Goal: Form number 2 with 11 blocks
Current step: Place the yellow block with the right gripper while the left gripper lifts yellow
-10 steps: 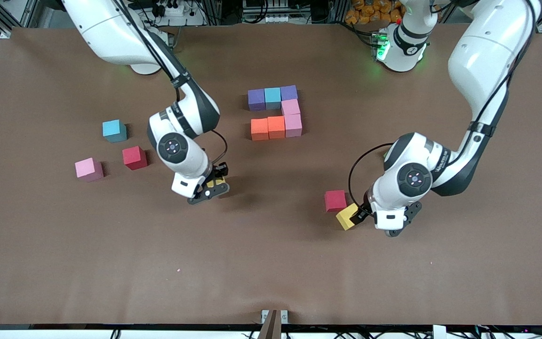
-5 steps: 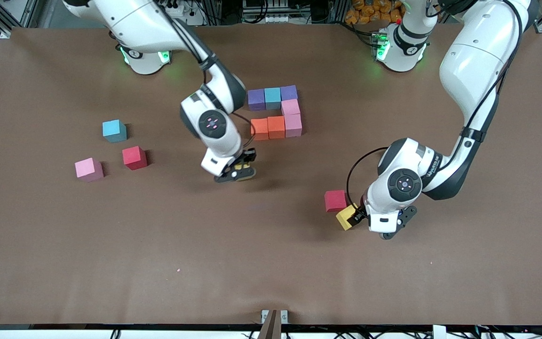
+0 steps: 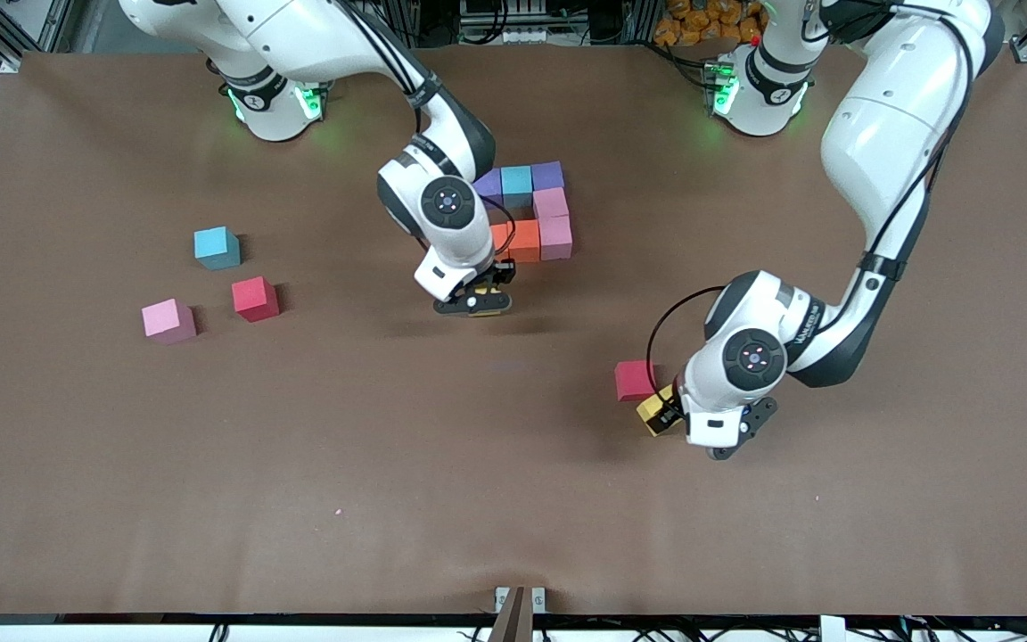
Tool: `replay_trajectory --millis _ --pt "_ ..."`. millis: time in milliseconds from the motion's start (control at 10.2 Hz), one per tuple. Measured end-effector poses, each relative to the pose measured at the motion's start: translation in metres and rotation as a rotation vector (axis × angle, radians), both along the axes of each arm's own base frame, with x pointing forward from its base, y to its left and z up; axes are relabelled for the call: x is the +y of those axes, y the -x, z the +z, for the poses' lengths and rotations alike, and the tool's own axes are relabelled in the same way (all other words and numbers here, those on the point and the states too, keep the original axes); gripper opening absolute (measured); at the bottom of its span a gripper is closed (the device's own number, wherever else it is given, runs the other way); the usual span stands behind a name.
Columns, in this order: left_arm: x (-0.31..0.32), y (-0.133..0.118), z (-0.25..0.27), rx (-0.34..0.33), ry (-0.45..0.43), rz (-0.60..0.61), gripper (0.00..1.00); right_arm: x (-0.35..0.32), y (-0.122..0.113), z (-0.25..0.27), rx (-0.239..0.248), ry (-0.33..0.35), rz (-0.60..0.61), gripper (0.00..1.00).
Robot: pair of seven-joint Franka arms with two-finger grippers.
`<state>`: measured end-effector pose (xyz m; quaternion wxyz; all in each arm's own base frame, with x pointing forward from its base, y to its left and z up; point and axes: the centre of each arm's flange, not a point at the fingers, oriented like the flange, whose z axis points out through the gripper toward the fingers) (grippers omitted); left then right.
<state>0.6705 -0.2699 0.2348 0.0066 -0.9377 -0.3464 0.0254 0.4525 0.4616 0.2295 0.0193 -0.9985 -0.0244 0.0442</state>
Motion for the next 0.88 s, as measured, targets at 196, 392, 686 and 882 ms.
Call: replay_trajectory --millis 196,392,686,882 --pt "-0.008 0.0 -0.008 -0.002 -0.011 -0.008 1.0 0.008 0.011 -0.003 0.006 0.008 -0.011 0.52" --pt "-0.011 0.0 -0.013 -0.003 -0.021 -0.013 1.0 0.008 0.015 -0.006 0.008 0.011 -0.007 0.52" --pt "-0.013 0.001 -0.021 0.0 -0.019 -0.017 1.0 0.009 0.025 -0.016 -0.012 -0.005 -0.017 0.52" --pt "-0.012 0.001 -0.023 0.001 -0.02 -0.019 0.99 0.011 0.028 -0.016 -0.014 -0.006 -0.019 0.52"
